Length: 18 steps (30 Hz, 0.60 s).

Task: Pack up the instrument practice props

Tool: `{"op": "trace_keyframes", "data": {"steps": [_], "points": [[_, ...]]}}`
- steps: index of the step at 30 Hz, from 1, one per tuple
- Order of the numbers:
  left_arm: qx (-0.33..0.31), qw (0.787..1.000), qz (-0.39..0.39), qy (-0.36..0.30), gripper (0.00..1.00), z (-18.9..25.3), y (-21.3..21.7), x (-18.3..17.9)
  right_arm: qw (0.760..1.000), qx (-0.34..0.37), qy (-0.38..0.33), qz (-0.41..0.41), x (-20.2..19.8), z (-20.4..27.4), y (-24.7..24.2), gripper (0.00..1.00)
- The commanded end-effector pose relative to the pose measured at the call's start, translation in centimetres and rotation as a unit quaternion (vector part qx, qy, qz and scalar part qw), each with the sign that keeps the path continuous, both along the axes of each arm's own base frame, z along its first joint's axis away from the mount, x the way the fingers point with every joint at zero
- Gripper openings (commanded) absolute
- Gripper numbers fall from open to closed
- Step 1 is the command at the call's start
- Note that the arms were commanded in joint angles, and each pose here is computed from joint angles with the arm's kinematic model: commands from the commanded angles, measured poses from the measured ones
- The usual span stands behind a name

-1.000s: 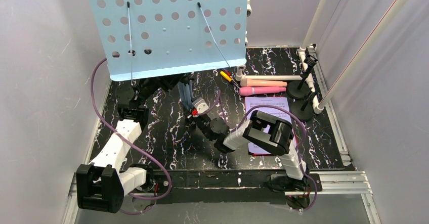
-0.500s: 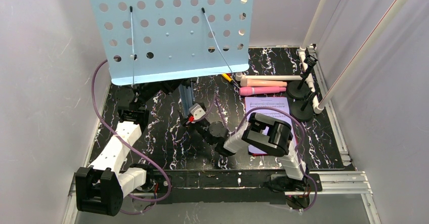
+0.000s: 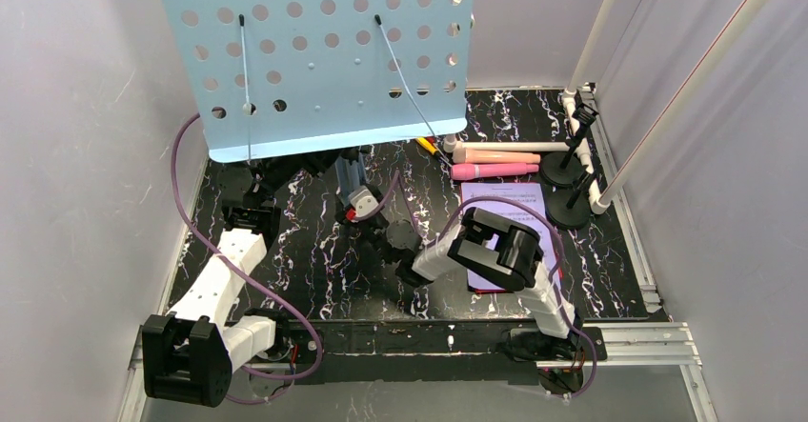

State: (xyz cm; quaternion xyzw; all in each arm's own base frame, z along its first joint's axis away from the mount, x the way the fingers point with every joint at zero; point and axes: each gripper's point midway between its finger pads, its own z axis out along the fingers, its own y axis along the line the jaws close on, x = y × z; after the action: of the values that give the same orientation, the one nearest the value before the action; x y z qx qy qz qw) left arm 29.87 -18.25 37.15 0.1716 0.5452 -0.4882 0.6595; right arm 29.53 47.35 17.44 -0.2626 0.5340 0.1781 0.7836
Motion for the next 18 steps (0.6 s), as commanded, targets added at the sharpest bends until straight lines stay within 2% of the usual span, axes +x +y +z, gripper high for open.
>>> {"op": "trace_keyframes", "data": {"steps": [1,8,13,18], "points": [[-0.017,1.000,-0.019,-0.010,0.00,1.7,-0.2,-1.7,0.991,0.113,-0.062,-0.040,2.3,6.1,-3.7,0.62],[-0.019,1.000,-0.008,-0.005,0.00,1.8,0.0,-1.4,0.993,0.097,-0.071,0.013,0.2,6.4,-3.8,0.27],[-0.036,0.999,0.026,0.026,0.00,1.8,0.8,-0.5,0.992,0.097,-0.064,0.044,-1.6,7.0,-4.8,0.02],[-0.067,0.994,0.067,0.063,0.00,1.6,2.0,0.0,0.992,0.081,-0.021,0.097,-3.6,6.8,-4.2,0.01]]}}
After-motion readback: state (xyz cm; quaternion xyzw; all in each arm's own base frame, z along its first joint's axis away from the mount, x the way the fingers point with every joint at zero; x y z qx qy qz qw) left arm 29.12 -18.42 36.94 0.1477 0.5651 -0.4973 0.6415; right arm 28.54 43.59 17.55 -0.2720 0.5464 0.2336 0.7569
